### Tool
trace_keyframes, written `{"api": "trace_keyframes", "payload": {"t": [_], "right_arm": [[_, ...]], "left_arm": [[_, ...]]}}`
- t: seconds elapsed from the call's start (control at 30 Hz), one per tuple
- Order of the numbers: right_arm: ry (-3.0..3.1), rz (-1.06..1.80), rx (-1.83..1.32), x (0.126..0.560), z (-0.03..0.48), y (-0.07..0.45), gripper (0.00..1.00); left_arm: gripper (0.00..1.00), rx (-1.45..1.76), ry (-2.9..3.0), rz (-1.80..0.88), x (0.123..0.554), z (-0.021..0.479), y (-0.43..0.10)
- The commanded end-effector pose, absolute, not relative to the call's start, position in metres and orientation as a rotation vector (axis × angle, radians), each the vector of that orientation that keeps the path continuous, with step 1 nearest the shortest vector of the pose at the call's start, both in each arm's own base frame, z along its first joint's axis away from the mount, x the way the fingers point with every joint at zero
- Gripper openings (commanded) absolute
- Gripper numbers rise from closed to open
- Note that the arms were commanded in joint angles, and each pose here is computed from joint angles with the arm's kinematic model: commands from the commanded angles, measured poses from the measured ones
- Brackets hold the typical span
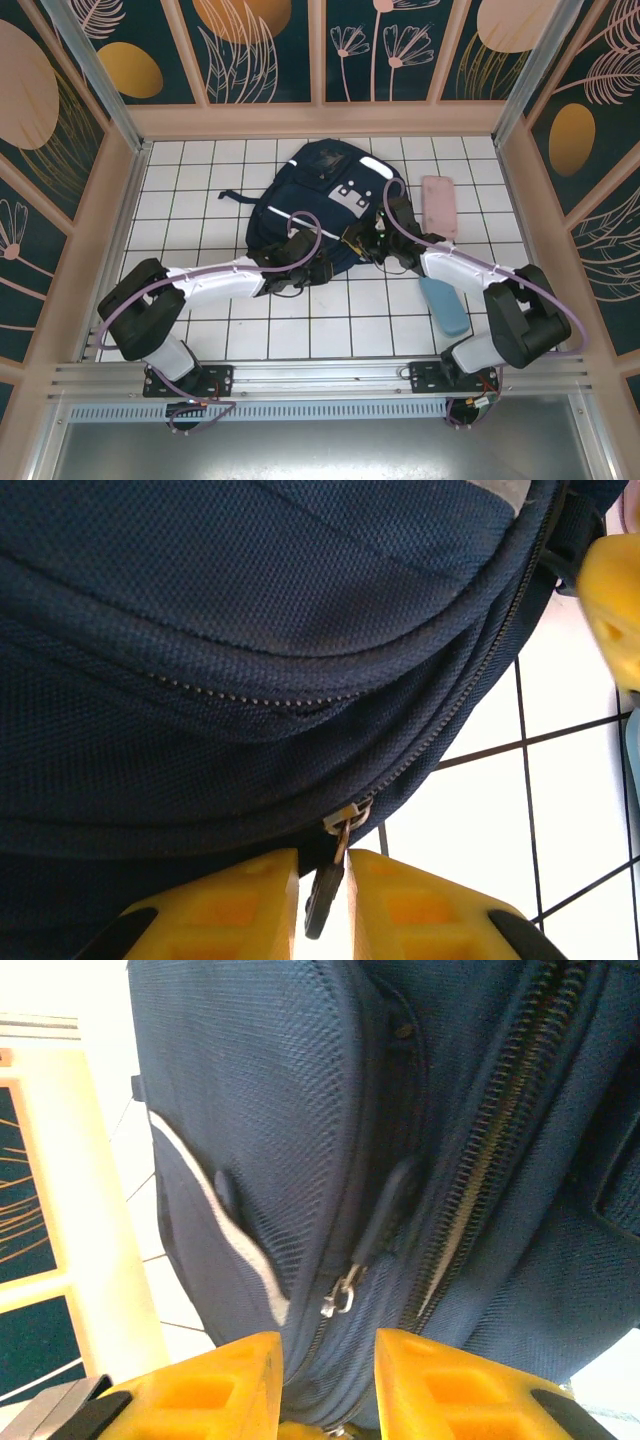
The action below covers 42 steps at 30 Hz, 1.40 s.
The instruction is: Pack the student bag
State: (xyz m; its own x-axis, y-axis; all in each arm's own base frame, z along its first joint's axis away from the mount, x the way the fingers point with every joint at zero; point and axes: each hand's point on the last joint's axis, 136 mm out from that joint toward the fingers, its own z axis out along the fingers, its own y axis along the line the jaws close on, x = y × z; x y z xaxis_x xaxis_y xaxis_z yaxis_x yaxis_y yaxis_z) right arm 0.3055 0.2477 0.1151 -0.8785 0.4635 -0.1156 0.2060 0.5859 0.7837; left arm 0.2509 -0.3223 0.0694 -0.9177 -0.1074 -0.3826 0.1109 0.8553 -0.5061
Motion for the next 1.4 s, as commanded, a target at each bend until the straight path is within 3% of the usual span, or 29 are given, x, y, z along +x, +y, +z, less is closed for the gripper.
{"api": "trace_keyframes", "payload": {"t": [0.0,0.33,0.63,0.8,1.13,1.27,1.37], "right_arm": [[2.469,1.211,0.493,0.305,0.130,0.248,0.31],[2.491,1.233,0.492,0.306,0.128,0.258,0.37],[2.543,1.335,0.502,0.302,0.120,0.291,0.38],[2.525,1.359,0.474,0.301,0.127,0.302,0.33],[2.596,1.323,0.696,0.301,0.099,0.301,0.37],[2.607,1.318,0.707,0.305,0.096,0.307,0.31],[2.584,1.265,0.706,0.312,0.096,0.302,0.14]], "left_arm": [[0.19,0.024,2.576,-0.764,0.262,0.079,-0.332],[0.00,0.041,2.572,-0.676,0.264,0.080,-0.320],[0.00,0.114,2.562,-0.689,0.259,0.084,-0.321],[0.00,0.128,2.562,-0.685,0.258,0.083,-0.320],[0.00,0.170,2.551,-0.692,0.258,0.084,-0.322],[0.00,0.184,2.545,-0.659,0.258,0.085,-0.317],[0.00,0.168,2.544,-0.589,0.260,0.086,-0.306]]}}
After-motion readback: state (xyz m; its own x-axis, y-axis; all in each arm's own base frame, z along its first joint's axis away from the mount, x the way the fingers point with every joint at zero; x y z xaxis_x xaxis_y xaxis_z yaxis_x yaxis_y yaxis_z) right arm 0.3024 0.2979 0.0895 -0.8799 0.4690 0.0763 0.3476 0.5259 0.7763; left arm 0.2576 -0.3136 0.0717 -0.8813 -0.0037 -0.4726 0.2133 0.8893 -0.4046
